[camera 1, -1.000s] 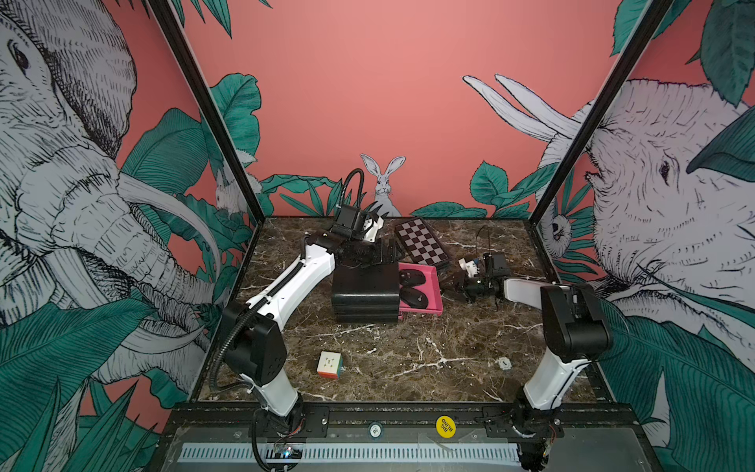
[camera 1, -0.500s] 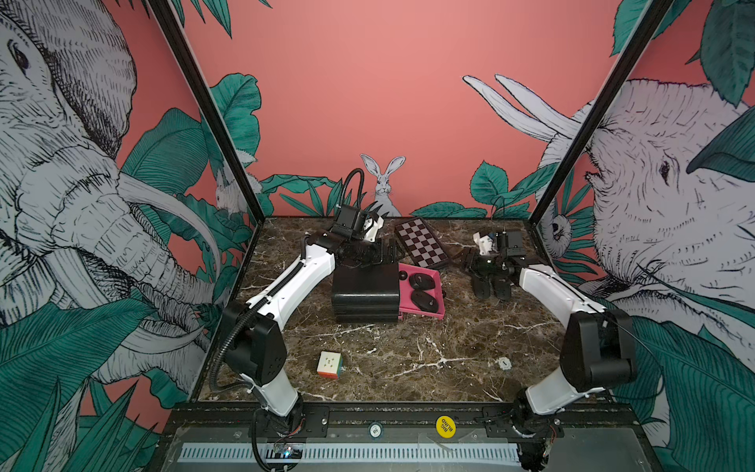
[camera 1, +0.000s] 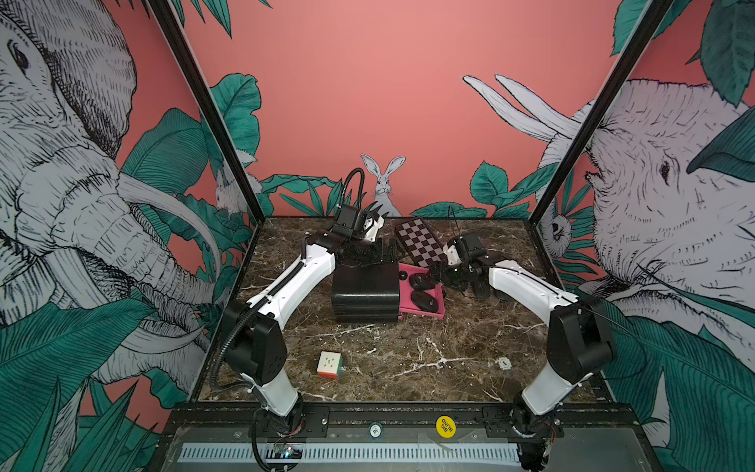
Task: Take the mice out of the drawer
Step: Open the drawer in the storage box, then pick up the mouse from the drawer.
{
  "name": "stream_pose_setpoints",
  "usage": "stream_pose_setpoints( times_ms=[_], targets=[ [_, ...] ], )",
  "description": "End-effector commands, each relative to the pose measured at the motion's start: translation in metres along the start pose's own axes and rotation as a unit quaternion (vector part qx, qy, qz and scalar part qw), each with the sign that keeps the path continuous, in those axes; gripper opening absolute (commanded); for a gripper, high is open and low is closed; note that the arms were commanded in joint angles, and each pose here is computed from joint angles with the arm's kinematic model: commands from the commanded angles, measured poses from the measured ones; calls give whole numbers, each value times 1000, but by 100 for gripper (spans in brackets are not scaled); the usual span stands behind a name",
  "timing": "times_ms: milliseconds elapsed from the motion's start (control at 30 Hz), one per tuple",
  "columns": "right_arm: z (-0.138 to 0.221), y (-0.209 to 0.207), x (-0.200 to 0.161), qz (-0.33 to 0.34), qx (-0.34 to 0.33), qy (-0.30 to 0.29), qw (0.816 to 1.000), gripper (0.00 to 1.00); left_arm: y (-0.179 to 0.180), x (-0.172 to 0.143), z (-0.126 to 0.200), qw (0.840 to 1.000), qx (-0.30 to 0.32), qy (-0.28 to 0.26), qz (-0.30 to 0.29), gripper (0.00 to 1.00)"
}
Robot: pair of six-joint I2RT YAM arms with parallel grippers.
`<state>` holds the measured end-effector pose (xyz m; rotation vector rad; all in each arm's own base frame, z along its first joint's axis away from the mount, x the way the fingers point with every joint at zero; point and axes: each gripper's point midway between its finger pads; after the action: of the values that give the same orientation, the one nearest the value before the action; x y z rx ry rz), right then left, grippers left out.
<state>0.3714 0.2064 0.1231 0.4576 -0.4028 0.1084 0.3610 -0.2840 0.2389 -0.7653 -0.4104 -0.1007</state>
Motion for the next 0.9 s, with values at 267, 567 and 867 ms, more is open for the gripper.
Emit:
stream_pose_setpoints(
  times_ms=[267, 567, 867],
  targets=[
    [10, 30, -28, 177, 24, 81, 981, 78, -3, -5, 4, 1000, -7, 13, -11, 99],
    [-1, 40, -45, 231, 75, 141, 960, 76, 3, -7, 5, 1000, 4, 16, -4, 99],
    [-12, 30, -53, 282, 68, 162, 943, 77, 15, -11, -1, 999, 24, 28, 25, 99]
  ],
)
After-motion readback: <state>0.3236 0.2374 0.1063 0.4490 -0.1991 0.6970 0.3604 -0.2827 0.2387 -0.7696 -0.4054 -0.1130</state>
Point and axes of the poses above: each gripper's point midway between its finger pads, its own z axis back along the fingers, its own y axis along the line the jaws close on, x = y × z, and after that the axes turned 9 degrees about z, right-handed
